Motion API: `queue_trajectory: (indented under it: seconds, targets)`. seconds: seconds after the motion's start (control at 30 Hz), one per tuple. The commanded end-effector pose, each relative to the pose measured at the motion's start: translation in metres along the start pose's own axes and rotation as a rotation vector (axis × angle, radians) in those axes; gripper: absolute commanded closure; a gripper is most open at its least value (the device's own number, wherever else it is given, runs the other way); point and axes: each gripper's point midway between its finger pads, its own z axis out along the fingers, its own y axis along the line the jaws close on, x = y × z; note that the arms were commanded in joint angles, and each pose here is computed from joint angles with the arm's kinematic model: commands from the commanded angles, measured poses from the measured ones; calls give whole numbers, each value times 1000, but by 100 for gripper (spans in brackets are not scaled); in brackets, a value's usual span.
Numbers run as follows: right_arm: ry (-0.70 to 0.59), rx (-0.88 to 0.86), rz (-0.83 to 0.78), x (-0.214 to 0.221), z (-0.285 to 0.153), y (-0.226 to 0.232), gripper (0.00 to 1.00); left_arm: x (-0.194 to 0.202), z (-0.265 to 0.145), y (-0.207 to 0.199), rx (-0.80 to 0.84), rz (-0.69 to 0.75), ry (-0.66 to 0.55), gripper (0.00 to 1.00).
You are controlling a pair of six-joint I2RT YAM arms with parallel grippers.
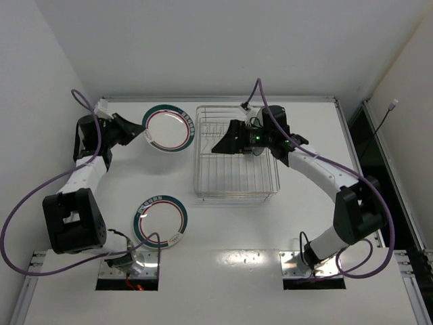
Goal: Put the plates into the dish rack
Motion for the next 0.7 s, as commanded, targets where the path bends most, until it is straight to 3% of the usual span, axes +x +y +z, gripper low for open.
queue_trajectory:
  seconds: [0.0,0.2,0.3,0.67]
  targets:
    - [-43,-117,-28,-16,-3,18,9,-14,-16,-67,320,67,-26,100]
    - [-48,-113,2,-19,1,5,10,3,-19,-87,565,-29,52,100]
    - [-51,-116,27,-23,8,-6,10,14,-10,-73,557,-114,91,100]
    - [-96,-115,62,-58,43,-23,15,58,1,-99,607,-80,212,100]
